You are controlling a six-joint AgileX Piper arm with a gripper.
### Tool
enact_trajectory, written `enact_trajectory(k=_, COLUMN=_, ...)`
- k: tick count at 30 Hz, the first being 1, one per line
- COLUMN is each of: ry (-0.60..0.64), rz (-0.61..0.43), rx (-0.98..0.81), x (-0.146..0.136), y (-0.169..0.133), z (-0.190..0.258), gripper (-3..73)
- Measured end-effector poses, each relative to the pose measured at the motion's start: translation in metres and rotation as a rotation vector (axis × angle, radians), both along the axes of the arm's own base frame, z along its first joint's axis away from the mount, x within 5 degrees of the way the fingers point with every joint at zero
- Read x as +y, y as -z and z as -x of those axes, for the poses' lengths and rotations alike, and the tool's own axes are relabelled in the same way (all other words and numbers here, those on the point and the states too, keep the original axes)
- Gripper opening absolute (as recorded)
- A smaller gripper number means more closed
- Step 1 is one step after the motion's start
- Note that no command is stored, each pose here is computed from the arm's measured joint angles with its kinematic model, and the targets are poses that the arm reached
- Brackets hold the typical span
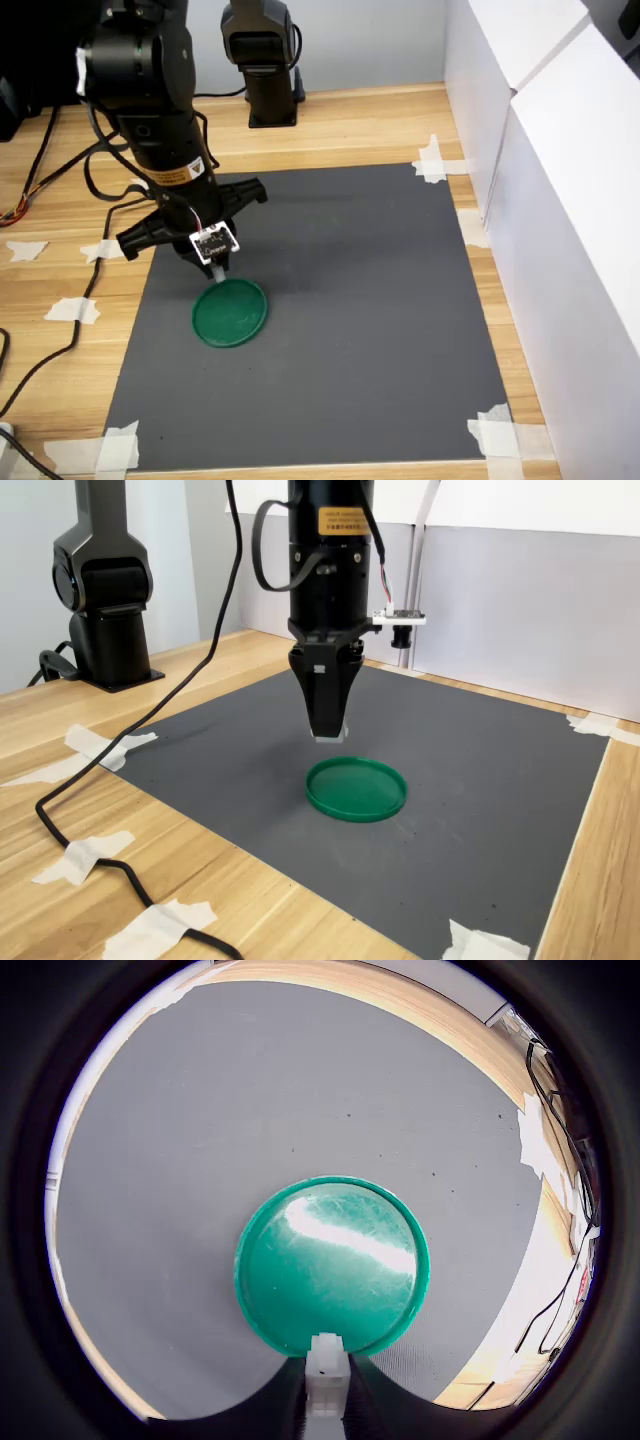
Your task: Grasp a white terminal and put it on the green lid.
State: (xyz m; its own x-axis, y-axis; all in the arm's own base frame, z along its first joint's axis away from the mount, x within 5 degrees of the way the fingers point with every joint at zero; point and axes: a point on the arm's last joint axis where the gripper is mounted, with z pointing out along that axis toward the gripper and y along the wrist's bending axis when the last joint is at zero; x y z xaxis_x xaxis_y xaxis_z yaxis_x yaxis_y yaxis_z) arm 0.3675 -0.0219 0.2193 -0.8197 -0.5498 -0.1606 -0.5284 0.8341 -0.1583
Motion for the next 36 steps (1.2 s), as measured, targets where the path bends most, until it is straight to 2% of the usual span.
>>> enact_trajectory(k=11, ry=-0.022, rz=0.006, rx=-0.035, x=0.000, y=0.010, z=-0.009, gripper=9.8)
enact_trajectory(k=14, ry=-0.020, rz=-0.007, rx=-0.040, x=0.001, y=0.010, z=-0.009, gripper=12.2)
enact_trajectory(k=17, ry=-0.013, rz=-0.023, rx=-0.041, x=0.002, y=0.010, z=-0.009, gripper=18.6)
enact_trajectory(k=23, ry=-0.011, rz=-0.028, rx=-0.067, x=0.002, y=0.009, z=-0.011, gripper=41.4)
enact_trajectory(k=26, ry=-0.011, rz=-0.028, rx=-0.076, x=0.002, y=0.008, z=-0.012, gripper=48.9)
enact_trajectory(k=29, ry=-0.012, rz=-0.026, rx=-0.110, x=0.003, y=0.000, z=-0.009, gripper=51.5)
enact_trajectory(k=36, ry=-0.014, rz=-0.016, rx=-0.275, x=0.004, y=-0.037, z=0.013, gripper=51.6)
